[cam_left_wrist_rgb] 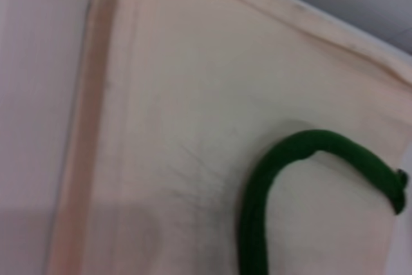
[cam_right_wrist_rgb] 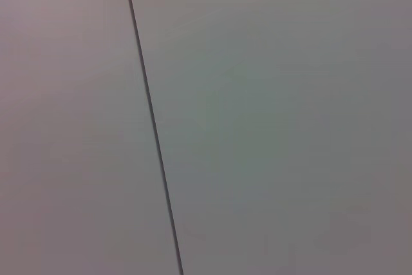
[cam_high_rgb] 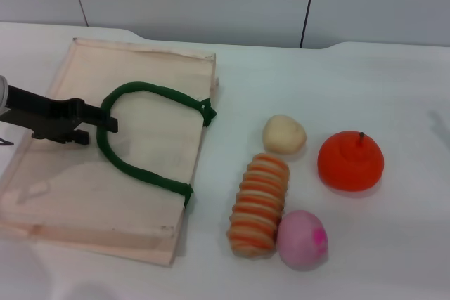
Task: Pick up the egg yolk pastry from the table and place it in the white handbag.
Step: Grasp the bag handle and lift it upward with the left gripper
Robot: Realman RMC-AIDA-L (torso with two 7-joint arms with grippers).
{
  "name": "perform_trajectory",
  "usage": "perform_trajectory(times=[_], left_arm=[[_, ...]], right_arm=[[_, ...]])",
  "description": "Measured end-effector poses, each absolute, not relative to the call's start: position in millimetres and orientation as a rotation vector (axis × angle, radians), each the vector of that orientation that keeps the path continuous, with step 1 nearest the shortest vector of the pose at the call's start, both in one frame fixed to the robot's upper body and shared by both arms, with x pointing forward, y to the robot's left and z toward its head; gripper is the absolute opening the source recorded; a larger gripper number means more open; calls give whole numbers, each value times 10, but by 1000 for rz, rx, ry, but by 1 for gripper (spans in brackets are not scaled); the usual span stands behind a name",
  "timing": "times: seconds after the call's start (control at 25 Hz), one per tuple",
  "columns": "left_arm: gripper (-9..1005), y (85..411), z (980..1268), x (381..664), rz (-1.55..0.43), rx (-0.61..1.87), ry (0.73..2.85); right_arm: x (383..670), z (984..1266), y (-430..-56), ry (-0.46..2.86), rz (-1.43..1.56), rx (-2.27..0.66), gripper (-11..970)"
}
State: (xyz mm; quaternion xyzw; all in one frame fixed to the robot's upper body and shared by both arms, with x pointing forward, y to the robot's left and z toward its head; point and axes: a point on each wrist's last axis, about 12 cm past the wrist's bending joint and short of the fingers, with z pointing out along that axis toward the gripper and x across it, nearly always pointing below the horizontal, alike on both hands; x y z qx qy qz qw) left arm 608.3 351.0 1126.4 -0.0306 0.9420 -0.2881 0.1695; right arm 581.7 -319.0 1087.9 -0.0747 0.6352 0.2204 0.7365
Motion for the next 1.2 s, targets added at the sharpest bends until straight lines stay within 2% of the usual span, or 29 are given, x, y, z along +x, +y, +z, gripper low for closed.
perform_trajectory(times=[0.52, 1.2], left_arm=[[756, 3330, 11169, 6279, -685, -36, 2722], [743, 3152, 11253, 6481, -478, 42, 2835]], right_arm=[[5846, 10893, -3136, 1390, 495, -167, 877], [5876, 10909, -3069, 1383, 508, -175, 878]])
